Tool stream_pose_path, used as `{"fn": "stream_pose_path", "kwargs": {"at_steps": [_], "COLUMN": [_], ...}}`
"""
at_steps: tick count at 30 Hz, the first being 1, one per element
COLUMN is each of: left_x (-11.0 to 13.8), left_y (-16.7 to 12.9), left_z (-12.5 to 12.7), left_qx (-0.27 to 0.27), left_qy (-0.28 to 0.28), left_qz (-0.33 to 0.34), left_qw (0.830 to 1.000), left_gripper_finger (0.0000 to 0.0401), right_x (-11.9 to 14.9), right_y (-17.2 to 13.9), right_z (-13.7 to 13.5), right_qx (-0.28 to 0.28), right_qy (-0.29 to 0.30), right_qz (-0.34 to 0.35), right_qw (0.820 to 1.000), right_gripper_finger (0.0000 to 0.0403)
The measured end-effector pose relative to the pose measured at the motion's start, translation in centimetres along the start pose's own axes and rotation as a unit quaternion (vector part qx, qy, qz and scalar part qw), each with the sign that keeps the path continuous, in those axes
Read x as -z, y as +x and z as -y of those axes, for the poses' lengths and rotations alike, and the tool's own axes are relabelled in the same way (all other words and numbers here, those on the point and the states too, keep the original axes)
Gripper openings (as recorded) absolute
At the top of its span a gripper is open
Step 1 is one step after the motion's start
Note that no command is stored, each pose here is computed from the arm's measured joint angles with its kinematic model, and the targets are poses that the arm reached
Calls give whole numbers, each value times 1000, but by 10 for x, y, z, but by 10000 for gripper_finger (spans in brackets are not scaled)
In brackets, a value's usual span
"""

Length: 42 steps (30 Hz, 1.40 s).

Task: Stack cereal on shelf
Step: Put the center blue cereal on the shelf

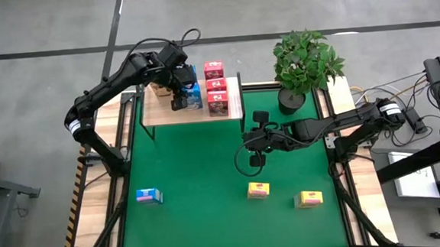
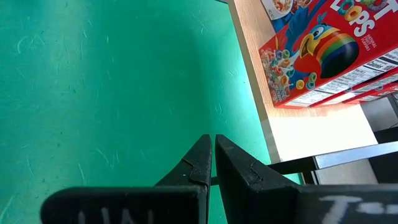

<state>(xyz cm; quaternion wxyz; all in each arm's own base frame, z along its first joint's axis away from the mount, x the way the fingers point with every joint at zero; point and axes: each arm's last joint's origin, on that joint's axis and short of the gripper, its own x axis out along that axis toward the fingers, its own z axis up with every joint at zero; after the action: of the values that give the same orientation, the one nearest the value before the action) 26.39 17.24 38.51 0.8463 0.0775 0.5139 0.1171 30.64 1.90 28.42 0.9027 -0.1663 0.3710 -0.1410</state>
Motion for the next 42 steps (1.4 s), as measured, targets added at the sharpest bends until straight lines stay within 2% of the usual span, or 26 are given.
{"fn": "stream_pose_path", "kwargs": {"at_steps": [6,11,19,42], "left_x": [0,1,2,0], "left_y": [0,0,-1,0], "left_z": [0,0,-2,-2], "left_qx": [1,1,-26,-25], "left_qy": [2,27,50,50], "left_qz": [-1,-4,-20,-12], "left_qw": [1000,1000,998,998], "left_gripper_finger": [185,182,182,182], "right_x": [0,0,0,0], "right_y": [0,0,0,0], "right_z": [0,0,0,0], "right_qx": [0,0,0,0], "right_qy": [0,0,0,2], "right_qz": [0,0,0,0], "right_qw": [1000,1000,1000,1000], "right_gripper_finger": [12,12,12,12]}}
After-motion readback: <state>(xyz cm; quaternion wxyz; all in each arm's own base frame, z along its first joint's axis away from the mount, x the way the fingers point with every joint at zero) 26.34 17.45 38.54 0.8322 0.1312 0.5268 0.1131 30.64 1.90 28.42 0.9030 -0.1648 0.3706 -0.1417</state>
